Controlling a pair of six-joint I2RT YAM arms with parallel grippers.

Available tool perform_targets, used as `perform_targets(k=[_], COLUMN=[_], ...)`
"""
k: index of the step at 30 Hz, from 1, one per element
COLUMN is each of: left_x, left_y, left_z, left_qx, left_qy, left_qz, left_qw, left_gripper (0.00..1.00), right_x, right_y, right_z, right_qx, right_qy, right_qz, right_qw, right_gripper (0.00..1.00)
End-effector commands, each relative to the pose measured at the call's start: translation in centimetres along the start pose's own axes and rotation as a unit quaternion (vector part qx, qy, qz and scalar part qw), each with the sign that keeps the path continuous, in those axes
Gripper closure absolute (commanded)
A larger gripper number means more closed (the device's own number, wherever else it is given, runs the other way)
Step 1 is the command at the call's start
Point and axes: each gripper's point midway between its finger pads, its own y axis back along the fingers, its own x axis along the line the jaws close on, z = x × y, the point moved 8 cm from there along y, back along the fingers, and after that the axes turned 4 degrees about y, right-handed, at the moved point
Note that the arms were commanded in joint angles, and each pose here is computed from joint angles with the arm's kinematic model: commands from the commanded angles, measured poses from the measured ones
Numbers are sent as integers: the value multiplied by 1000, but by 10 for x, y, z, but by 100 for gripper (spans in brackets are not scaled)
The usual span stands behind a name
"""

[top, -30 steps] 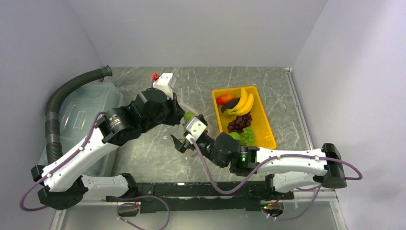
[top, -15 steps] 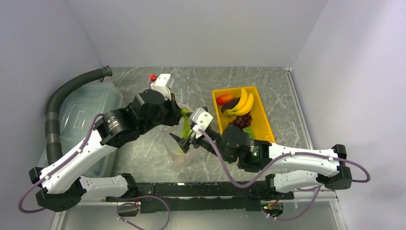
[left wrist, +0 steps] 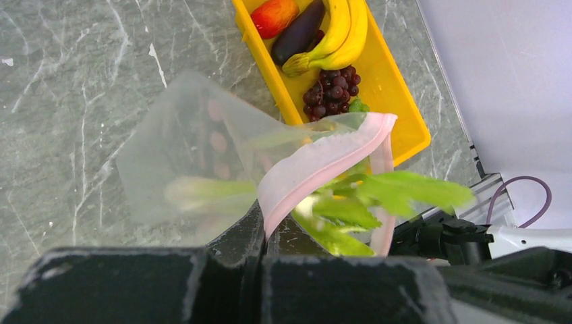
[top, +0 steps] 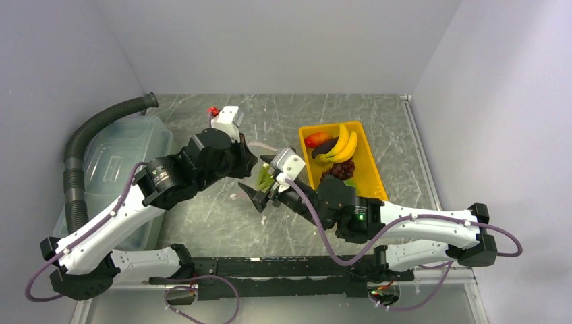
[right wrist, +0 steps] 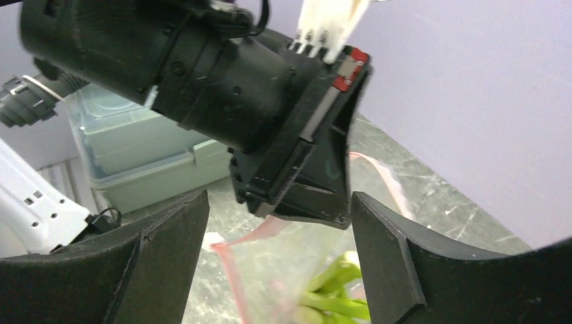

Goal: Place the food in the zip-top bag and seal the zipper
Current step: Place the fake vegetable in the zipper food storage bag, then adjust the zipper food storage bag at the center of the board.

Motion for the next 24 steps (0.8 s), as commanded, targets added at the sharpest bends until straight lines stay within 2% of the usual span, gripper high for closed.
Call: perform_targets(k=[1,12,16,18,22,24], left_x=[0,5,6,6,6,6], left_y=[9,9,10,10,9,9], left_z=[11,5,4,4,4,3], left_qx=[-42,-37,-35,-36,-40,-39], left_qy=[12,11,11,9,6,6], left_qz=[-12,-9,-9,-10,-12,-13], left_qw=[999,999,999,999,999,999], left_gripper=[100,100,100,100,100,100], right_x=[-18,-41,-53,-58,-63,-67], right_y=[10,38,46,47,46,46], right_z=[13,10,8,5,0,-3], right_qx=[-5,45,73,91,114,121], right_qy=[-17,-45,-56,-68,-91,-101], right_qz=[-63,-135,-179,-191,-190,-196], right_qw=[998,989,979,975,971,968], right_gripper=[20,24,28,32,49,52])
